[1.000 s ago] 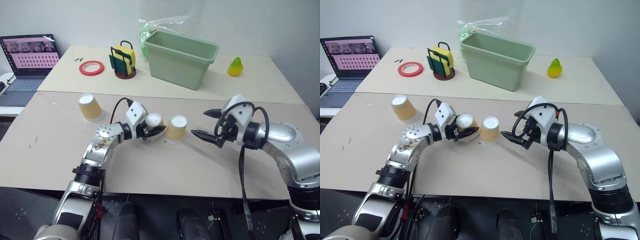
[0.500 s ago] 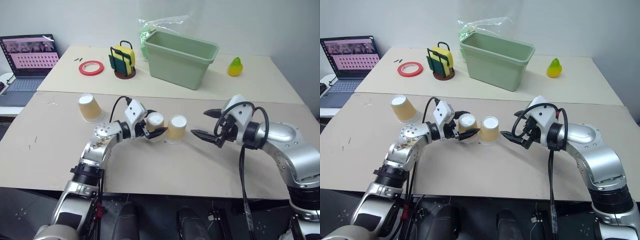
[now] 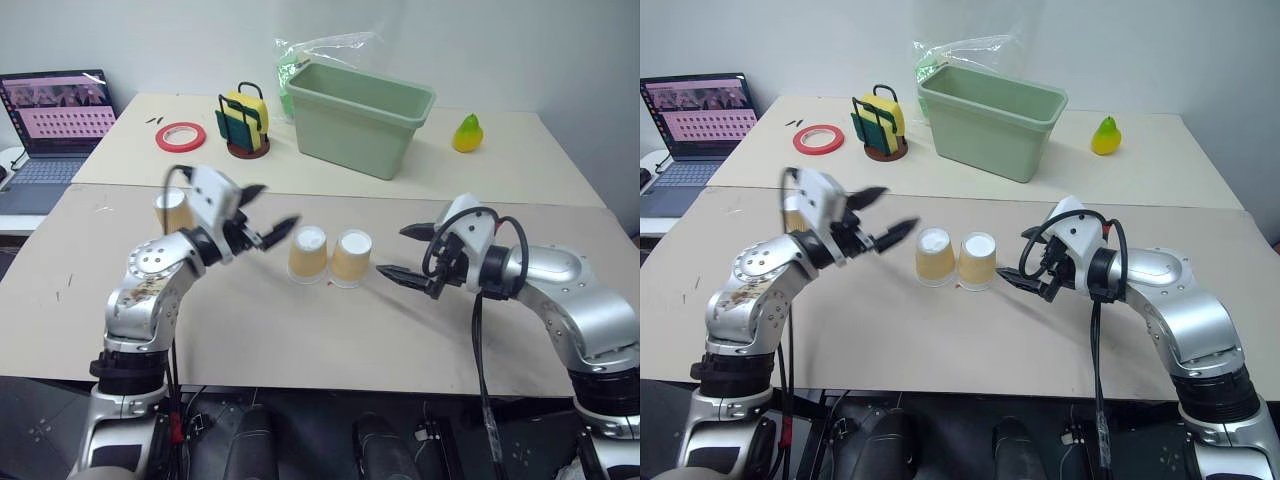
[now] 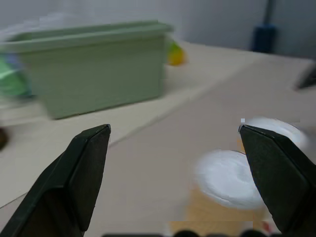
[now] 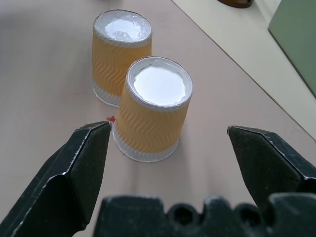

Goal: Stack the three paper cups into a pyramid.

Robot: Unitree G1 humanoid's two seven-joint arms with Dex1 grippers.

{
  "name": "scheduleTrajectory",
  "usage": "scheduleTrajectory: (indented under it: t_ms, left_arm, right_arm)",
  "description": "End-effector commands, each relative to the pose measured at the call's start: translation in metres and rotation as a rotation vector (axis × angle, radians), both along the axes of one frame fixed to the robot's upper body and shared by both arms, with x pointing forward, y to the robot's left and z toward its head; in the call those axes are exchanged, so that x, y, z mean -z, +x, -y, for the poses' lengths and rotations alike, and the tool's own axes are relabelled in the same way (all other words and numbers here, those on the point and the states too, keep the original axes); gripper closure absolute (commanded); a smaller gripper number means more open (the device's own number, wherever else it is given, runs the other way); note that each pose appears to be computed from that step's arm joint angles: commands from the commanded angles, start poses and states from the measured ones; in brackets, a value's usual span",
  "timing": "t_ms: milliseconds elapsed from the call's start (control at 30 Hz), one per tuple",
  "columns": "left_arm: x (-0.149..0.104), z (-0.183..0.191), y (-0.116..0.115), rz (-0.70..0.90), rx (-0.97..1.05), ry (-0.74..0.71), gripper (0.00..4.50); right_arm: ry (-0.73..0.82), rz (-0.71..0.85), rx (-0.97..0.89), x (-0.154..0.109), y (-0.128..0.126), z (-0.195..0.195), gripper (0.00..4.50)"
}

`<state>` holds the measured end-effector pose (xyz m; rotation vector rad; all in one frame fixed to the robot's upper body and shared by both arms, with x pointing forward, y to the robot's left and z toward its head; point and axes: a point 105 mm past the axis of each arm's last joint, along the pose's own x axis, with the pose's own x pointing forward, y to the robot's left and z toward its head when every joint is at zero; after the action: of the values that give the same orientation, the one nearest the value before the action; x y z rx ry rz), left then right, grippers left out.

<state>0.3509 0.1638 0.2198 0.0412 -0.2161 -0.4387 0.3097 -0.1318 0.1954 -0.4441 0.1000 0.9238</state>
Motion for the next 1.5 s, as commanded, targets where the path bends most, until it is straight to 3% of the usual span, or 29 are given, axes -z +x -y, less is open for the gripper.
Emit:
scheduleTrajectory:
  t_ms: [33,133,333,467,667,967,1267,1500]
  left_arm:
    - [0.008,-0.022,-0.013,-0.005,-0.241,-0.044,0.06]
    - [0.042,-0.037,-0.028,-0.099,-0.397,-0.128,0.06]
    - [0.059,-0.08,-0.032,-0.124,-0.513,-0.05,0.06]
    - [0.057,-0.11,-0.027,-0.123,-0.522,0.022,0.06]
    - [0.054,-0.124,-0.013,-0.124,-0.481,0.062,0.06]
    - [0.055,-0.118,0.009,-0.154,-0.379,0.042,0.06]
    - [0.023,-0.113,0.037,-0.103,-0.306,0.078,0.06]
    - [0.02,-0.11,0.048,-0.115,-0.295,0.079,0.06]
  right_arm:
    - [0.007,0.046,-0.017,-0.009,-0.001,-0.001,0.0]
    - [0.01,0.04,-0.029,-0.008,0.002,-0.003,0.0]
    - [0.006,0.035,-0.041,-0.008,0.005,-0.003,0.0]
    - [0.0,0.033,-0.042,-0.008,0.007,-0.001,0.0]
    - [-0.002,0.025,-0.049,-0.006,0.001,0.0,0.0]
    - [-0.008,0.017,-0.008,-0.004,-0.003,0.01,0.0]
    - [-0.005,0.015,0.008,-0.002,-0.004,0.012,0.0]
    - [-0.004,0.015,0.015,-0.001,-0.005,0.013,0.0]
